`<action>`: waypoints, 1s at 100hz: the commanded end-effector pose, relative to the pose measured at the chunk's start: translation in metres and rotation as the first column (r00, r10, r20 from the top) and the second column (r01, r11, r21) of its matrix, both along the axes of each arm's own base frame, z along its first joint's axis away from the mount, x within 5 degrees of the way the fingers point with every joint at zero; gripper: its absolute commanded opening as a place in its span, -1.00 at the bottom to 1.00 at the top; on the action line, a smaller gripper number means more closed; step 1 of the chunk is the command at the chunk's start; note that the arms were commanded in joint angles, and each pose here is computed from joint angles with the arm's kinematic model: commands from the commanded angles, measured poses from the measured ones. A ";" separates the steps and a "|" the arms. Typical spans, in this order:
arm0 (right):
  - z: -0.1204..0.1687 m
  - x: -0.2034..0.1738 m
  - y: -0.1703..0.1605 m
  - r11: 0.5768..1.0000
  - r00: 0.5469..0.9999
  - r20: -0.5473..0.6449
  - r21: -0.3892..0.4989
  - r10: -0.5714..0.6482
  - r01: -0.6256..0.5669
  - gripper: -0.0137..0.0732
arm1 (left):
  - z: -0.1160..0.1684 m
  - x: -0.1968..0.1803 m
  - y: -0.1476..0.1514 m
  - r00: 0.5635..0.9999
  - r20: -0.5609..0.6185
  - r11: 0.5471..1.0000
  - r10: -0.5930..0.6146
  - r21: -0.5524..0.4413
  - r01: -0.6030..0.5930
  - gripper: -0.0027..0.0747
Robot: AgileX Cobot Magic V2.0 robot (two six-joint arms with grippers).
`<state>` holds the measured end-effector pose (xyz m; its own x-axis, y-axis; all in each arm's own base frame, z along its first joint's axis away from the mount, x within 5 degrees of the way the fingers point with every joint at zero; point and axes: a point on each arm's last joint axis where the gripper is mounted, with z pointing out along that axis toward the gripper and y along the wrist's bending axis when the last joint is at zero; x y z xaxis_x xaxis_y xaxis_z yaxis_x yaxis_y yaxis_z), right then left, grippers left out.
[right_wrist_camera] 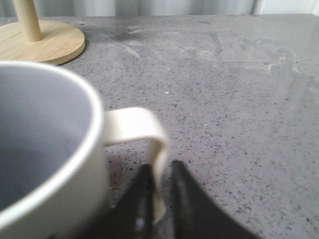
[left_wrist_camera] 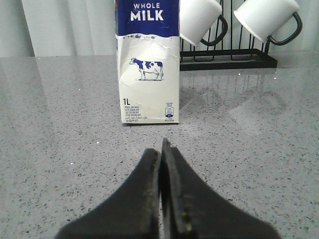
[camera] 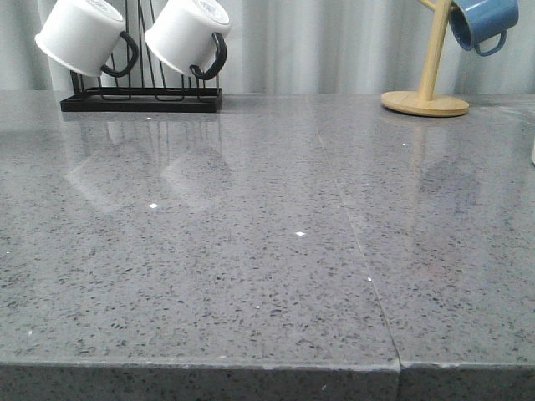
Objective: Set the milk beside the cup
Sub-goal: 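Move the right gripper to the white HOME mug's handle and grasp it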
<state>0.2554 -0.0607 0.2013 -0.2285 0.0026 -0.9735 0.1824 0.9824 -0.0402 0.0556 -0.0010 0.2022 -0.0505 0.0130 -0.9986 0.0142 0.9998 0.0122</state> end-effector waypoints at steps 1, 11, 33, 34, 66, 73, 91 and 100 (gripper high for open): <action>0.022 0.005 -0.001 0.999 0.990 0.142 -0.032 0.019 -0.014 -0.82 | -0.012 0.001 0.000 0.999 0.041 1.000 0.000 -0.018 0.001 -0.98; 0.022 0.005 -0.001 1.000 0.989 0.145 0.004 0.011 -0.012 -0.83 | -0.012 0.001 0.000 0.999 0.041 1.000 0.000 -0.018 0.001 -0.98; 0.035 -0.009 0.006 0.998 0.984 0.175 0.036 0.038 -0.045 -0.84 | -0.012 0.001 0.000 0.999 0.041 1.000 0.000 -0.018 0.001 -0.98; 0.036 -0.011 0.007 0.998 0.983 0.179 0.033 0.041 -0.048 -0.84 | -0.012 0.001 0.000 0.999 0.041 1.000 0.000 -0.018 0.001 -0.98; 0.068 -0.044 0.032 0.992 0.951 0.282 -0.031 0.129 -0.126 -0.84 | -0.012 0.001 0.000 0.999 0.041 1.000 0.000 -0.018 0.001 -0.98; 0.072 -0.044 0.042 0.985 0.938 0.300 -0.036 0.174 -0.171 -0.84 | -0.012 0.001 0.000 0.999 0.041 1.000 0.000 -0.018 0.001 -0.98; 0.077 -0.041 0.071 0.952 0.899 0.319 -0.039 0.299 -0.303 -0.83 | -0.012 0.001 0.000 0.999 0.041 1.000 0.000 -0.018 0.001 -0.98; 0.081 -0.040 0.083 0.934 0.878 0.329 -0.037 0.348 -0.356 -0.82 | -0.012 0.001 0.000 0.999 0.041 1.000 0.000 -0.018 0.001 -0.98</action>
